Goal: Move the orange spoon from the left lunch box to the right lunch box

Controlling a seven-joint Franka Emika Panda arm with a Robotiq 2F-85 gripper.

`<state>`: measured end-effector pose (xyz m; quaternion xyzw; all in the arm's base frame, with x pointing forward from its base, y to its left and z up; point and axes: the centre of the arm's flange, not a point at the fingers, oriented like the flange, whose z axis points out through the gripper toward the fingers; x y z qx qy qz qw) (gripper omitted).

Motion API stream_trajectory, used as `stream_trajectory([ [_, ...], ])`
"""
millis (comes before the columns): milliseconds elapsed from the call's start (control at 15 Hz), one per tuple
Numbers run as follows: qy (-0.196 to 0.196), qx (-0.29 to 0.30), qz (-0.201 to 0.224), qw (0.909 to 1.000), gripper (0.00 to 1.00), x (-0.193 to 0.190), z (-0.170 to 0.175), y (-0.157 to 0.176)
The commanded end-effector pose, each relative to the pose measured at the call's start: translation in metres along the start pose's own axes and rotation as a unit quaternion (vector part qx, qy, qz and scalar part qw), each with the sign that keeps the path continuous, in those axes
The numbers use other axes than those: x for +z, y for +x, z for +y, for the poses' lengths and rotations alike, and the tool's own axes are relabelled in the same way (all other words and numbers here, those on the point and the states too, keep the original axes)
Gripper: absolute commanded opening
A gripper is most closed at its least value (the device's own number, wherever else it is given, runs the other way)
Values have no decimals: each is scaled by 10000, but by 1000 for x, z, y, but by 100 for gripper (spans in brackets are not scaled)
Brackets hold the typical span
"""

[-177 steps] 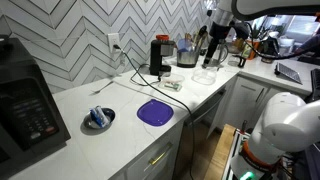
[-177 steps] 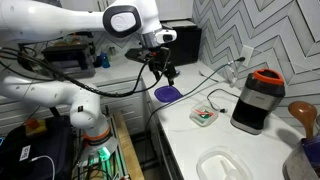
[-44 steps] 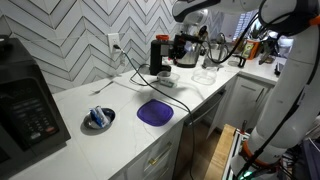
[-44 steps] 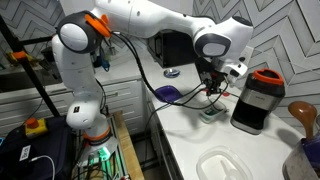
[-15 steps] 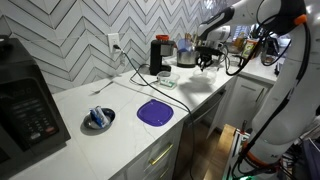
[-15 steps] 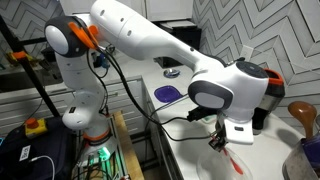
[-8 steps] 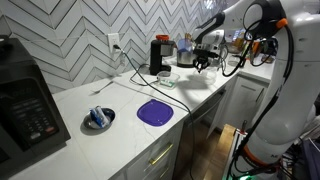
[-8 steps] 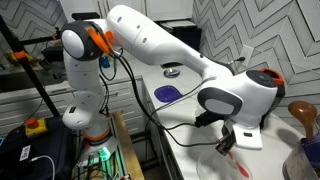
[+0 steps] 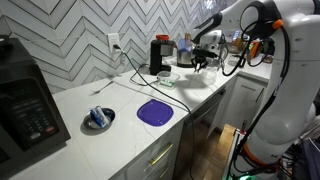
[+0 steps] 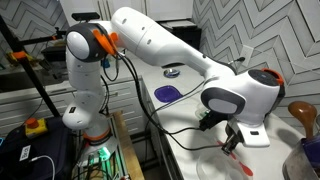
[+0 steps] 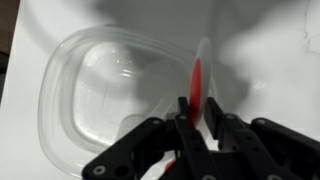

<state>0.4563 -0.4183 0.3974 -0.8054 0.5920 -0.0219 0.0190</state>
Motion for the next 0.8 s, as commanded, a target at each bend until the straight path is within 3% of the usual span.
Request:
stream_trajectory([
  [0, 13, -66, -76, 9999, 55, -10, 5, 0],
  [267, 75, -2, 13, 10000, 84, -34, 13, -5],
  [400, 400, -326, 145, 9986, 98, -56, 16, -11],
  [467, 628, -704, 290, 9951, 100, -70, 19, -18],
  [600, 722, -1170, 559, 9889, 100, -102, 27, -33],
  [667, 465, -803, 420, 9948, 100, -80, 7, -7],
  [733, 562, -960, 509, 9925, 100, -95, 10, -12],
])
